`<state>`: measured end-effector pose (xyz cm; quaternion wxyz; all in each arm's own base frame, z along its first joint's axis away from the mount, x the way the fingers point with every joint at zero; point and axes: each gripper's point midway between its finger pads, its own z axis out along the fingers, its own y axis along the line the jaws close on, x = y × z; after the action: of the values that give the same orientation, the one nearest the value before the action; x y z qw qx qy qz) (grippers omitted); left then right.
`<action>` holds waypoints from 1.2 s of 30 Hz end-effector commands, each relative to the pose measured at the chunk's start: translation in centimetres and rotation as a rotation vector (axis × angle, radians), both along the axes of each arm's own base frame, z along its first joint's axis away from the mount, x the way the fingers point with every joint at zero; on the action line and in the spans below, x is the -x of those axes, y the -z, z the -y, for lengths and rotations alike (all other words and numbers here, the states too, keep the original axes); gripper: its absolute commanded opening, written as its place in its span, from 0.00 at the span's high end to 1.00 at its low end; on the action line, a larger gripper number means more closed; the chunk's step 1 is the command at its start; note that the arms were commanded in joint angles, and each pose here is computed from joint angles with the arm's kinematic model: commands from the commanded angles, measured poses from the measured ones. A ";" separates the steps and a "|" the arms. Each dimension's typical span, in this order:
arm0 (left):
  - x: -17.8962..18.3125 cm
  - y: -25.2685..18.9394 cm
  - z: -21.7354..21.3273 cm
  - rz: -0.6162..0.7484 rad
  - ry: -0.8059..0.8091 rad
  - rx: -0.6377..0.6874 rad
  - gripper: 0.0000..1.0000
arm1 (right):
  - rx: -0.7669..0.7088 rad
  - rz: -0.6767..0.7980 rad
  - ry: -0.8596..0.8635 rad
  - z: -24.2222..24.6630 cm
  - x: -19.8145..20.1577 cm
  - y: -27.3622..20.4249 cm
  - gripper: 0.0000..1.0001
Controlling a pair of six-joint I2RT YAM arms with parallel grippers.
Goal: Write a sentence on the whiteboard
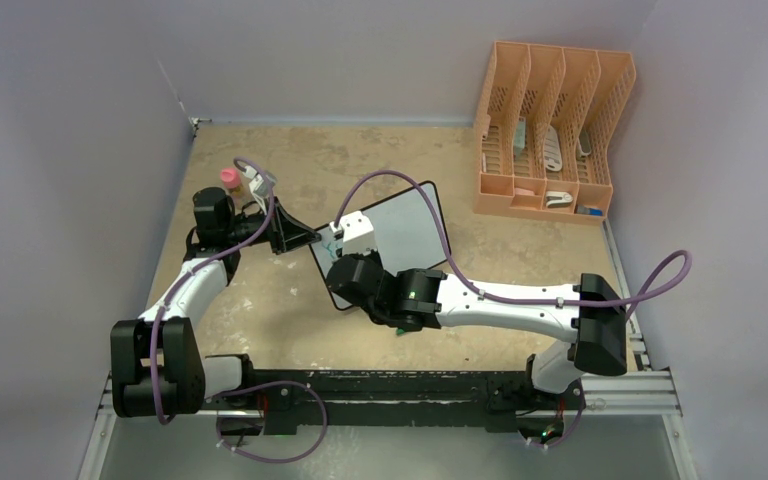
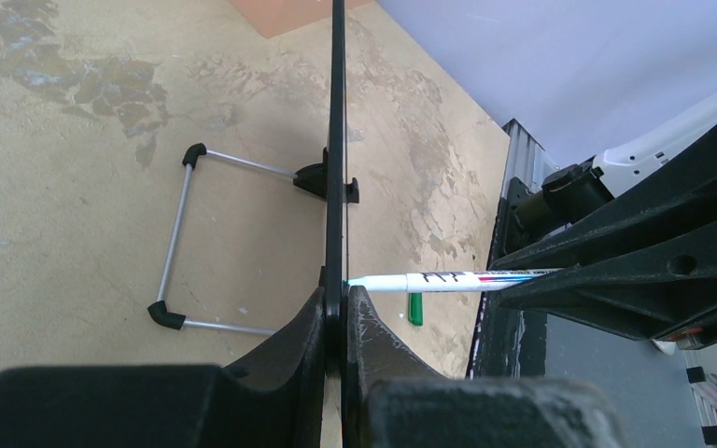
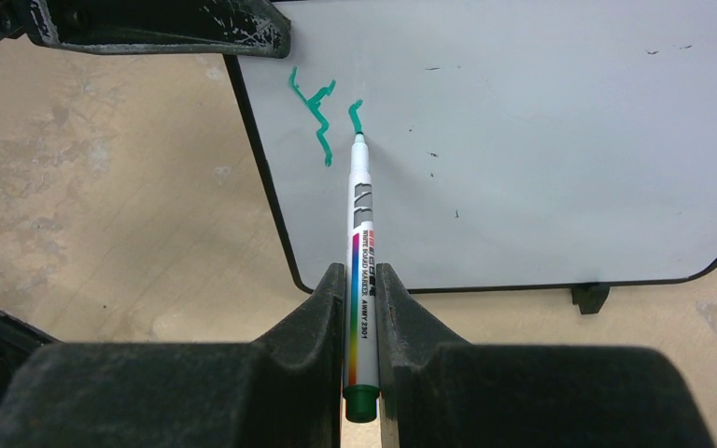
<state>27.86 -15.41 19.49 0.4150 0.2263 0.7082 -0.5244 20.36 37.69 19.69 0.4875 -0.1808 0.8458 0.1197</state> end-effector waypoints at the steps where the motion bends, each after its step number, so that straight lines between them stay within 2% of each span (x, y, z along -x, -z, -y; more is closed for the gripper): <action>1: 0.3 -1.1 0.3 0.065 0.047 0.001 1.00 | 0.003 0.017 0.034 0.4 -0.5 -0.4 1.00; 21: 0.3 -1.1 0.3 0.065 0.050 0.002 1.00 | -0.014 0.076 0.094 0.8 -1.6 -1.8 1.00; 36: 0.3 -1.1 0.3 0.063 0.051 0.003 1.00 | -0.044 0.110 0.067 -0.4 -2.0 -3.0 1.00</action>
<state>27.91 -15.40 19.46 0.4158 0.2258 0.7087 -0.5233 21.28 37.20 20.39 0.5124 -0.1706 0.8357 0.0994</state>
